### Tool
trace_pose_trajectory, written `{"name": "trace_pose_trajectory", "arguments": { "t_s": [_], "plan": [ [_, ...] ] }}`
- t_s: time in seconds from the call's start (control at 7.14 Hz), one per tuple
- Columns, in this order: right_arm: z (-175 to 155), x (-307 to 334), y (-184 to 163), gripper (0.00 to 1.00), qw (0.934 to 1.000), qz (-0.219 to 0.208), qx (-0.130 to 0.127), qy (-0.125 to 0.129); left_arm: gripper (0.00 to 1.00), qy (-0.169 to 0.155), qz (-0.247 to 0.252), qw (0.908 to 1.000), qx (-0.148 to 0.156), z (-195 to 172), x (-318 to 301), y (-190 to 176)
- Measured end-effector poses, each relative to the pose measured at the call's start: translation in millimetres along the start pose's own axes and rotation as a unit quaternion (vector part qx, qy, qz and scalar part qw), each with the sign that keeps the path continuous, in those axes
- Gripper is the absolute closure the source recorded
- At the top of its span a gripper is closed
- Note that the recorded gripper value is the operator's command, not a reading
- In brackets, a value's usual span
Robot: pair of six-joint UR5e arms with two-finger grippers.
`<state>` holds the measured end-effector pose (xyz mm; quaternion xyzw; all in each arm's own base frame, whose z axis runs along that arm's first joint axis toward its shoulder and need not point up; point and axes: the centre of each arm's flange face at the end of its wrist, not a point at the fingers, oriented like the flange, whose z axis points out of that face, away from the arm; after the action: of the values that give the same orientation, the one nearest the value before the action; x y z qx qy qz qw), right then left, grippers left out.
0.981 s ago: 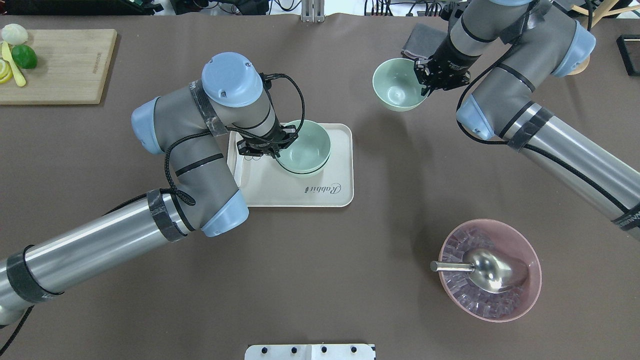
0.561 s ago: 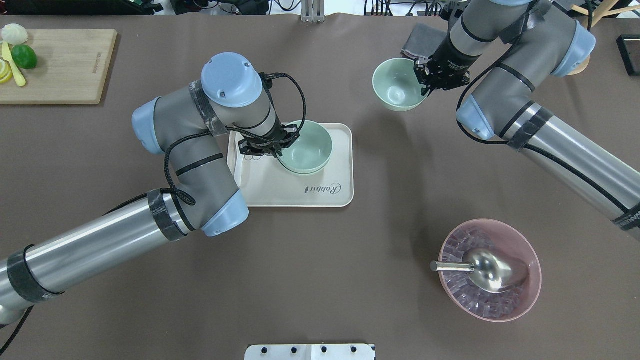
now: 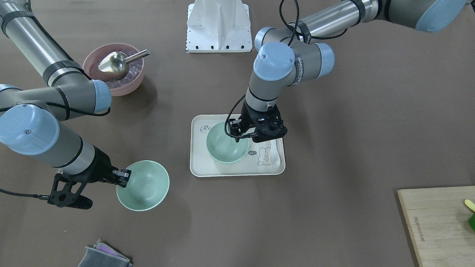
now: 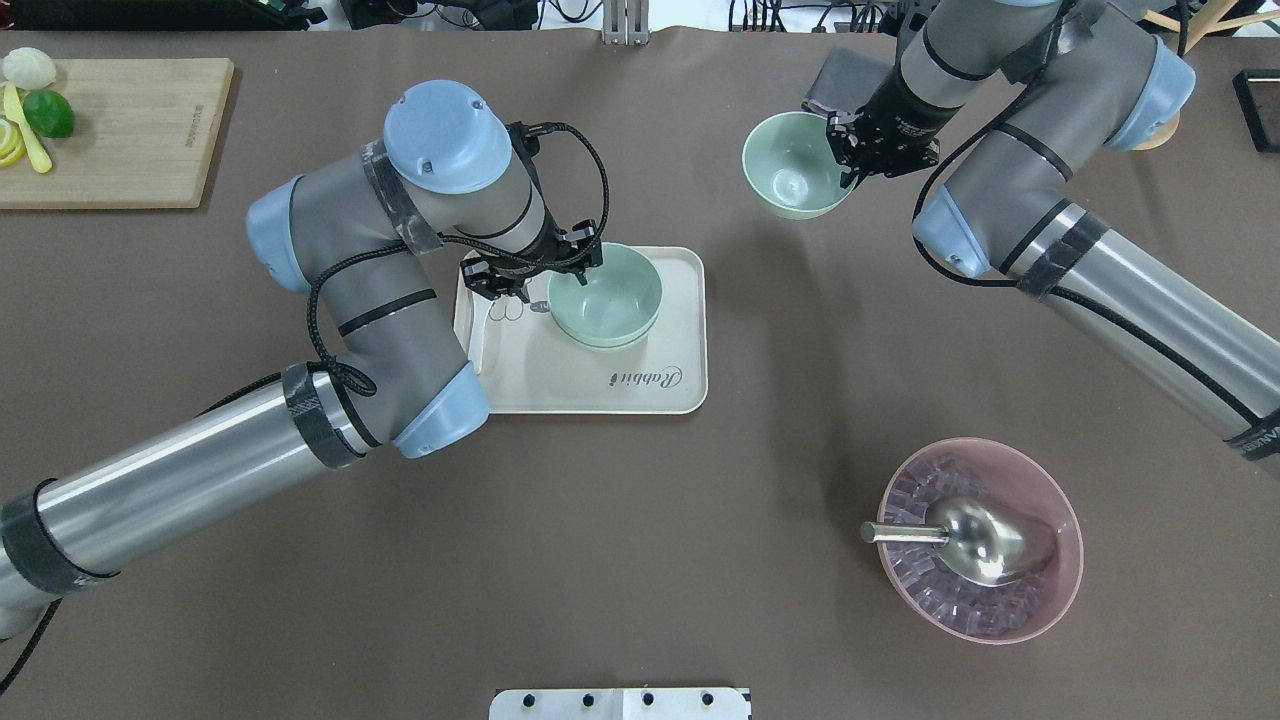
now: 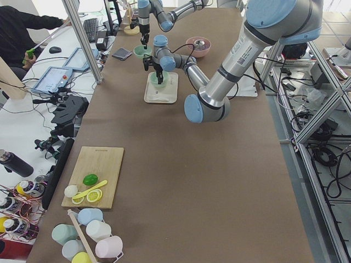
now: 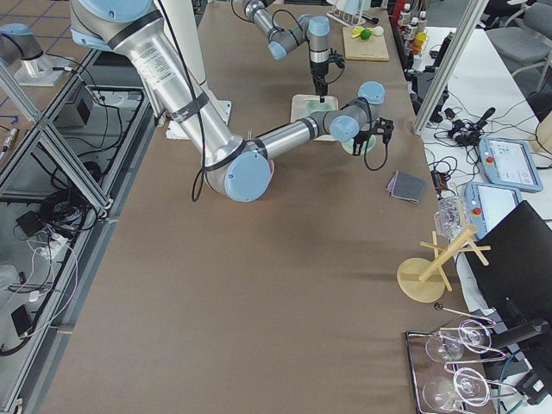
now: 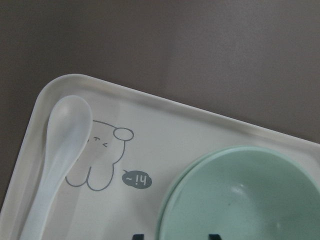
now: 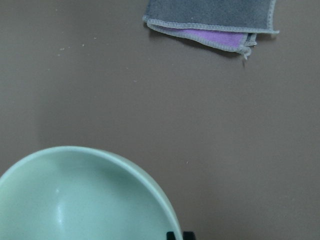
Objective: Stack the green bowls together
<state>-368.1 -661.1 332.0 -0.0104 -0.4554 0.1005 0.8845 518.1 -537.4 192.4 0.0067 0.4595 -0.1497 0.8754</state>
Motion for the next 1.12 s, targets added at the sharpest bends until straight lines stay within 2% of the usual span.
{"name": "trace_pose_trajectory", "arguments": {
  "t_s": [0.28,0.56,0.84,1.12],
  "plan": [
    [-23.2,-23.3,12.7,1.00,0.9996,0.013,-0.001,-0.025,0.02,0.011,-0.002,0.9999,0.001,-35.2,-16.0,-39.5],
    [-28.6,-60.1,29.9,1.00,0.9990,0.019,-0.003,-0.040,0.02,0.001,0.041,0.9991,0.010,-58.8,-68.9,-70.2],
    [-15.9,-123.1,62.8,1.00,0.9993,0.013,-0.004,-0.035,0.02,-0.003,0.079,0.9968,0.016,-86.2,-131.3,-98.9],
    [-2.9,-172.2,95.6,1.00,0.9997,-0.001,-0.010,-0.021,0.02,-0.005,0.091,0.9958,0.013,-95.3,-158.1,-112.9]
  ]
}}
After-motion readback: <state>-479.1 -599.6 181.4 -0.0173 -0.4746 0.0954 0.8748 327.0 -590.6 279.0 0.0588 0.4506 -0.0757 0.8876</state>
